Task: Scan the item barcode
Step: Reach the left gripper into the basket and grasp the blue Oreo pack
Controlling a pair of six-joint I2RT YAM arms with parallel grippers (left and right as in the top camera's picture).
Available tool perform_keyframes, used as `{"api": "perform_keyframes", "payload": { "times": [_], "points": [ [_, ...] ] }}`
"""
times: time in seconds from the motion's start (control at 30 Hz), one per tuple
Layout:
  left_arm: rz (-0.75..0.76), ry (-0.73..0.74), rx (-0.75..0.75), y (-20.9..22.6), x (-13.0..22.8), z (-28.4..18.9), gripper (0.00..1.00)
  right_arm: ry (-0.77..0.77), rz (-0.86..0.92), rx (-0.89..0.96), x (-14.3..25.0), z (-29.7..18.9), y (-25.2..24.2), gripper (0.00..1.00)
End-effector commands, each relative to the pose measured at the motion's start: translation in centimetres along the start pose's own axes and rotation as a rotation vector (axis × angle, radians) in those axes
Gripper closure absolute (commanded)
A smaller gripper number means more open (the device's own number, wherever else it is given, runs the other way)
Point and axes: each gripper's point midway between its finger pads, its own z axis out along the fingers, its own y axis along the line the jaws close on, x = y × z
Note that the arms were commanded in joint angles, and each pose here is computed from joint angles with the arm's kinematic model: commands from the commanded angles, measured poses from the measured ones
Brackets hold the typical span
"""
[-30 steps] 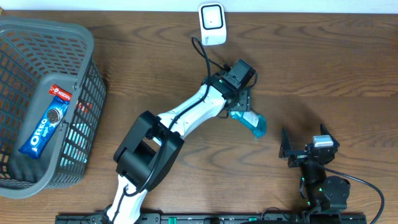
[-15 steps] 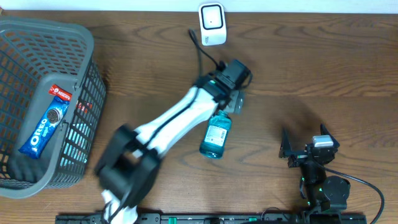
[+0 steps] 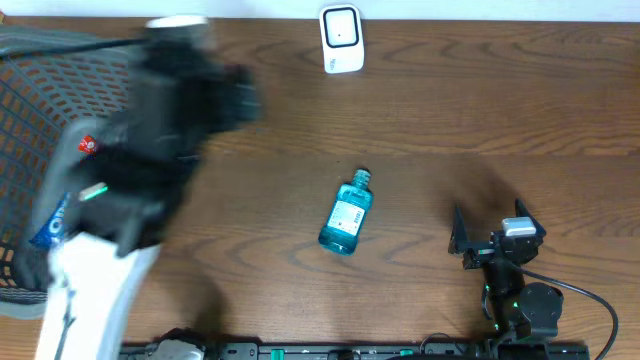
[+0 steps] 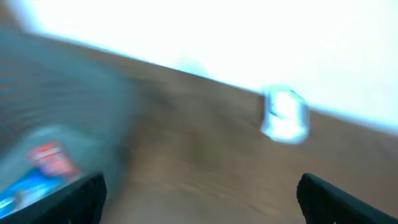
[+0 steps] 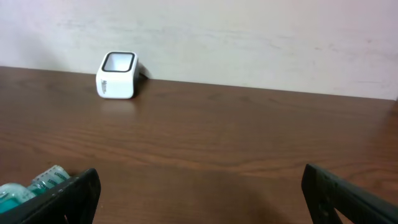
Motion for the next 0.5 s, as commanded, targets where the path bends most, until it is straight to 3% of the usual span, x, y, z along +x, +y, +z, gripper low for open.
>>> {"api": "perform_keyframes", "payload": {
  "times": [0.0,0.17,0.33,0.47],
  "points": [
    [-0.287,-0.054,-0.255,9.6,-1.5,-1.6,0.02,-0.001,0.012,0.001,0.0,0.0,0.0,0.01],
    [-0.718,0.043,-0.493,19.5,2.2,-1.5,0.02,-0.001,0.012,0.000,0.0,0.0,0.1,0.01],
    [-1.064,0.146,-0.655,24.4,6.7,1.6,0.02,-0.001,0.012,0.001,0.0,0.0,0.0,0.01],
    [-1.213,0.235,-0.767,26.3,10.0,5.1,0.02,-0.001,0.012,0.001,0.0,0.0,0.0,0.01]
  ]
}}
